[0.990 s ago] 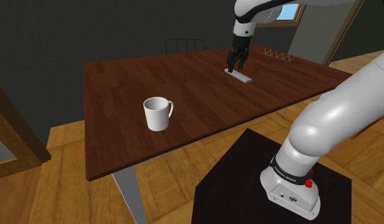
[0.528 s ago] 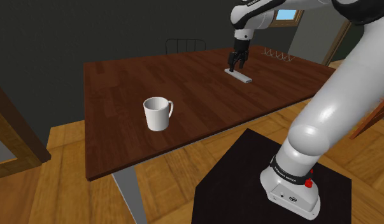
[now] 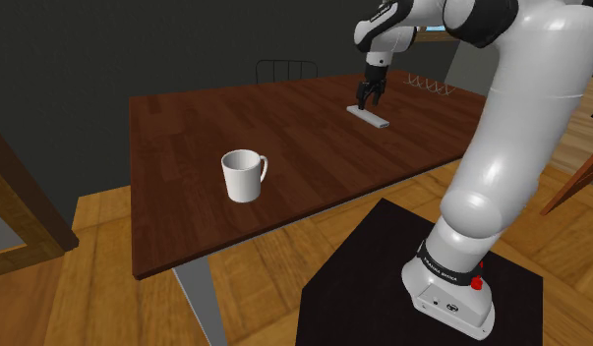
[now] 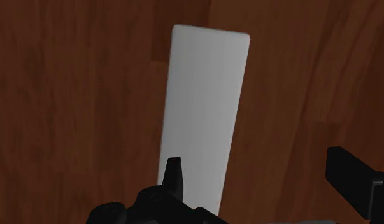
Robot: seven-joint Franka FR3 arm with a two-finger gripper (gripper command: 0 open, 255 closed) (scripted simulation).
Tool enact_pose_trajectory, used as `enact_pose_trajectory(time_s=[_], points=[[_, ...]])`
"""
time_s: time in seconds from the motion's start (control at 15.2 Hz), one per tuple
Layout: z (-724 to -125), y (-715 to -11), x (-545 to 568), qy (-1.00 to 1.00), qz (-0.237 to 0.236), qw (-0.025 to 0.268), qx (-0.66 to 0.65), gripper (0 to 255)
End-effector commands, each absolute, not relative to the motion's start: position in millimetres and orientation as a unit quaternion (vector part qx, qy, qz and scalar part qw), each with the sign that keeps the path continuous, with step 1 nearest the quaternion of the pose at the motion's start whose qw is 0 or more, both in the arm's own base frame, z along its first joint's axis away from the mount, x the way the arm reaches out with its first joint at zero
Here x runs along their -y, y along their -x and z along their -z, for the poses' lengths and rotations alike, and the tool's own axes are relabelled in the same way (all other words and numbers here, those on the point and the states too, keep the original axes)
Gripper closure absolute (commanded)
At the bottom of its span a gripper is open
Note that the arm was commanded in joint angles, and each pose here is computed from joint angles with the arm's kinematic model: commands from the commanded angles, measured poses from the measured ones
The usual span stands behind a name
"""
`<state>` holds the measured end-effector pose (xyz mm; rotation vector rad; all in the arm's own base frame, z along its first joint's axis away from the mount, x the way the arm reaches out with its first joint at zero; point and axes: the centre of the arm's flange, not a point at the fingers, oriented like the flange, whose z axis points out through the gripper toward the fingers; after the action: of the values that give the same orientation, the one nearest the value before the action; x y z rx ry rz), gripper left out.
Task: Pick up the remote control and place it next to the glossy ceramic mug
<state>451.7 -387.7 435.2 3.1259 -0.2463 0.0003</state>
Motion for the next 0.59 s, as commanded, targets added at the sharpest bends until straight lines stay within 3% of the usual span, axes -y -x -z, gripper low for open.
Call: enact_pose_trajectory(time_s=[0.0, 0.53], points=[[-429.9, -462.1, 407.0, -0.997, -0.002, 0.007, 0.083, 0], [-392.4, -468.4, 427.8, -0.996, -0.004, 0.009, 0.087, 0]])
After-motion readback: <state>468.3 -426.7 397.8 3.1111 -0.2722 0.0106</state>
